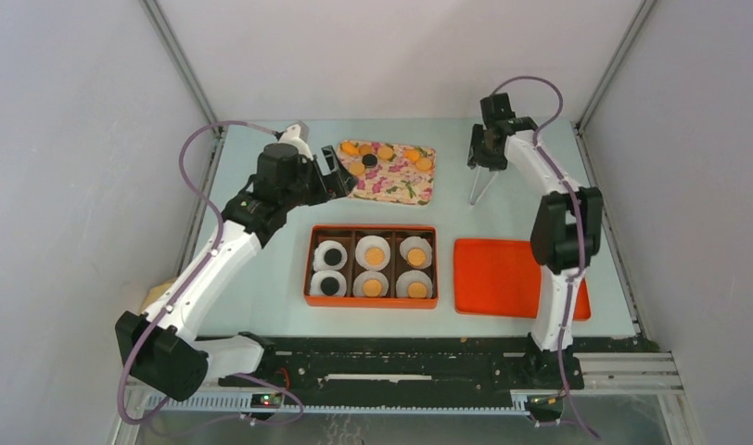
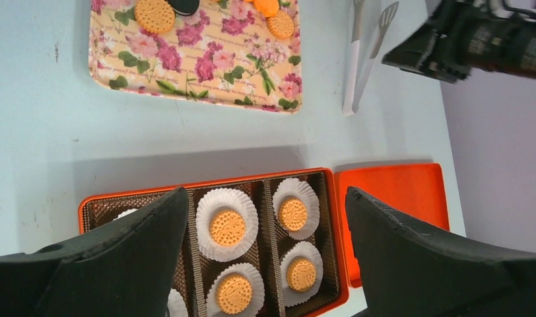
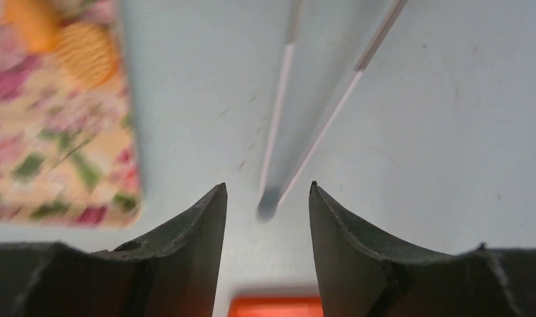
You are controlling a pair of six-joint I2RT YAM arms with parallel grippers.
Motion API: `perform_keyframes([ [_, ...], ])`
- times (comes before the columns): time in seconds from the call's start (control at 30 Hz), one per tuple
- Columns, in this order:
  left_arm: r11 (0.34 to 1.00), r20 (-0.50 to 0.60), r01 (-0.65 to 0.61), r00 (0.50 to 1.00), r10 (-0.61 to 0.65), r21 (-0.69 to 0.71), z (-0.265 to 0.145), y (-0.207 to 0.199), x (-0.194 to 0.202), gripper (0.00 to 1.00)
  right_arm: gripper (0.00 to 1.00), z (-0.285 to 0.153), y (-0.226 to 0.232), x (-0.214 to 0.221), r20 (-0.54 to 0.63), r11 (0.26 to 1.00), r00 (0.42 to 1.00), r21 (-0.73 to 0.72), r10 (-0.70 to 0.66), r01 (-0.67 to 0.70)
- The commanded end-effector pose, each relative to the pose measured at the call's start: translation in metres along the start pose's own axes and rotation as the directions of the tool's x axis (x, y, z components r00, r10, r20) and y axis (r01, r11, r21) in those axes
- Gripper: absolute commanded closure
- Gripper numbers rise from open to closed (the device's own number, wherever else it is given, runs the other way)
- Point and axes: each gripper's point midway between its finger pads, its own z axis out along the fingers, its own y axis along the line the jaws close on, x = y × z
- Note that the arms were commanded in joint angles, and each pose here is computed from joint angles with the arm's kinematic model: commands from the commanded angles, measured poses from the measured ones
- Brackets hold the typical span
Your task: Pack the cookies
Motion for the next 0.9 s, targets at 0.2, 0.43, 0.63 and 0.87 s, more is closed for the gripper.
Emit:
perform_keyframes([
  [0.2, 1.0, 0.067, -0.021, 0.998, 0.02, 0.016, -0.007, -0.008, -0.016, 0.07, 0.48, -0.098, 0.061, 0.122, -0.01, 0.961, 0.961, -0.01, -0.277, 0.277],
  [0.43, 0.999, 0.099, -0.036, 0.995, 0.035, 0.008, -0.023, -0.007, -0.022, 0.07, 0.48, -0.093, 0.053, 0.219, -0.175, 0.942, 0.93, 0.034, -0.323, 0.334],
  [0.63, 0.999, 0.106, -0.036, 0.994, 0.034, 0.011, -0.028, -0.006, -0.02, 0.07, 0.48, -0.083, 0.047, 0.252, -0.248, 0.953, 0.926, 0.029, -0.285, 0.301],
  [0.87, 0.999, 0.105, -0.037, 0.994, 0.035, 0.011, -0.032, -0.004, -0.017, 0.07, 0.7, -0.065, 0.045, 0.286, -0.342, 0.958, 0.904, 0.037, -0.256, 0.285],
])
